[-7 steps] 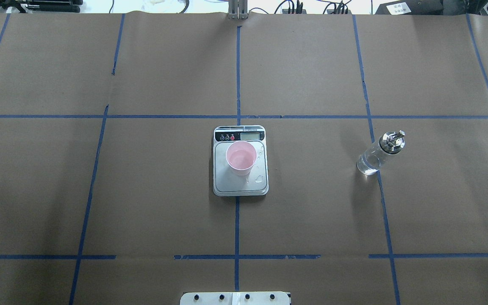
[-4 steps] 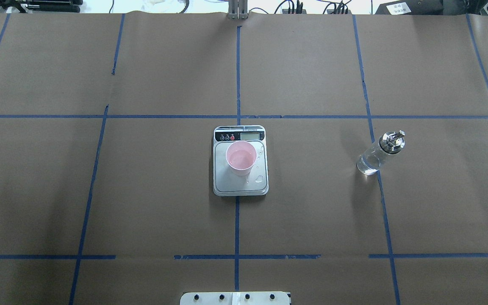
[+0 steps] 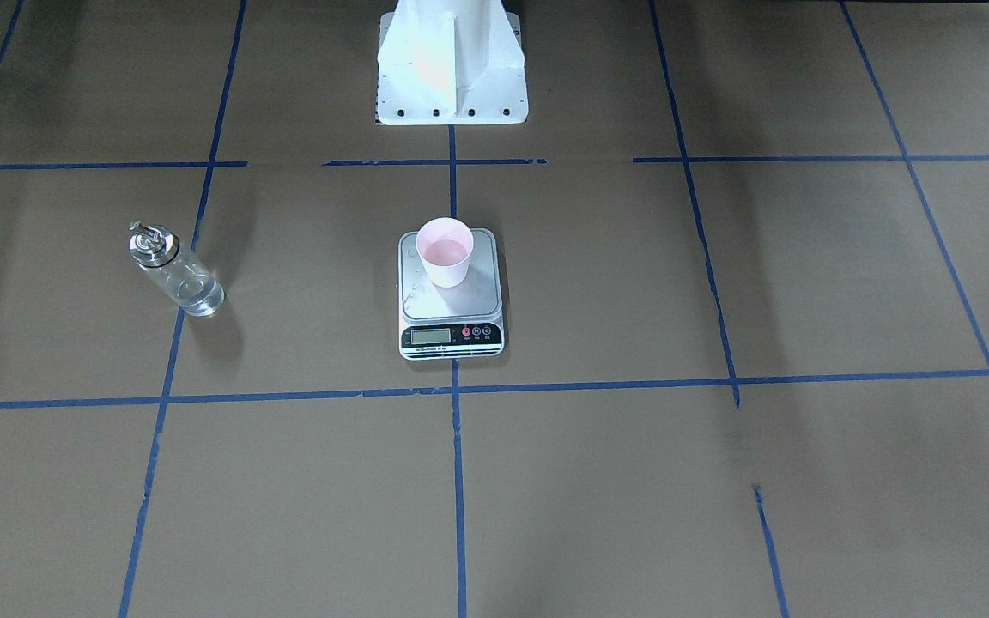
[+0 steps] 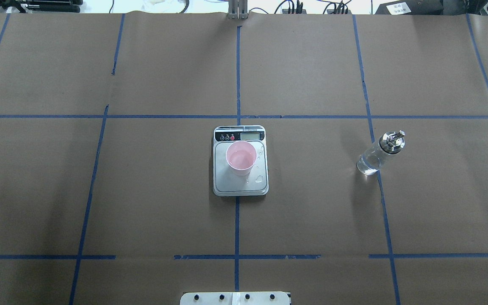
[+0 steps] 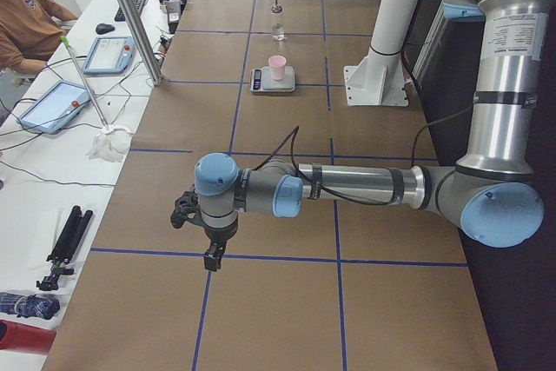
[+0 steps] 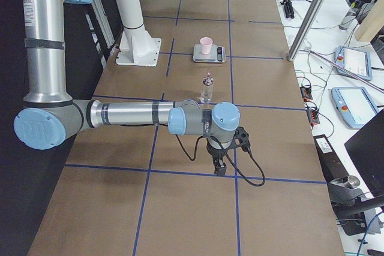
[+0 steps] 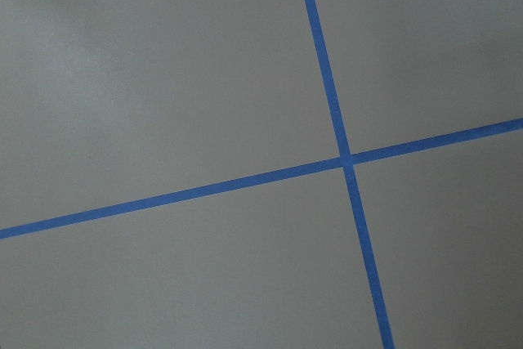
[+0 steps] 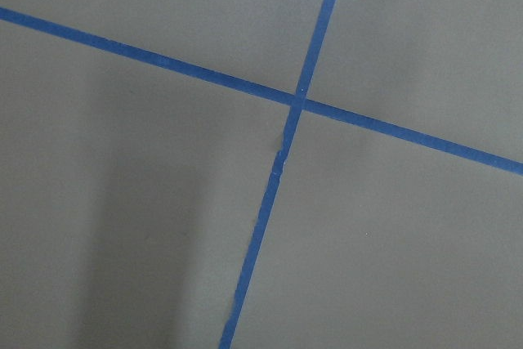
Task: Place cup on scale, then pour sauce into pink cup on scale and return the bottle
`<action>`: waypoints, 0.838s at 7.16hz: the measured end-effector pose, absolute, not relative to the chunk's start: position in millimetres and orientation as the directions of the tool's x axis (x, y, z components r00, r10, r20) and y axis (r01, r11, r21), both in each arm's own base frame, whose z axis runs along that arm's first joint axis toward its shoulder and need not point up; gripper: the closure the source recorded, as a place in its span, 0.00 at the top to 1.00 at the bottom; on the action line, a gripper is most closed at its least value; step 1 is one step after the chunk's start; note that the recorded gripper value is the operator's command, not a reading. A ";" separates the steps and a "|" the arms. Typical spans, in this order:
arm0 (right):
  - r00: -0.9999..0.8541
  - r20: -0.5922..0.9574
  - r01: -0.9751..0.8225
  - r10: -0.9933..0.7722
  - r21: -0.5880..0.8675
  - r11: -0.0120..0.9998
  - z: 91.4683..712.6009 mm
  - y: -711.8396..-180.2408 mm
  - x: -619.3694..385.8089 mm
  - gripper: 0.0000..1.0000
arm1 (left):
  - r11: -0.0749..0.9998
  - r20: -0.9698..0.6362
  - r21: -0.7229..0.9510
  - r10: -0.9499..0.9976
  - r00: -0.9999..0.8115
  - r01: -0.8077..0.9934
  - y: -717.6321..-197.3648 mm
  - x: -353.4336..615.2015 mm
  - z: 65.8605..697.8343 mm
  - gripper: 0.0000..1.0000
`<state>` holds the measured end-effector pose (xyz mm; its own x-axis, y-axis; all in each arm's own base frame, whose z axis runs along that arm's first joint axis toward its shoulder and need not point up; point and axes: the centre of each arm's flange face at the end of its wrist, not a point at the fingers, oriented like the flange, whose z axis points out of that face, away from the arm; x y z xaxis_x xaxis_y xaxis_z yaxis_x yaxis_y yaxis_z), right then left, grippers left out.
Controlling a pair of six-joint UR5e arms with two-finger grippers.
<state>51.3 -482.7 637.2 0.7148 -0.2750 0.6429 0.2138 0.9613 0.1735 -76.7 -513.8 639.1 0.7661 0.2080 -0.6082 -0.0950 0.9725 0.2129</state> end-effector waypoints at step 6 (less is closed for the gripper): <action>0.713 0.647 0.213 -0.269 0.165 0.963 646.4 -482.1 51.1 1.00 | 0.995 -0.642 0.051 0.103 0.759 -0.091 -493.2 -75.4 658.2 1.00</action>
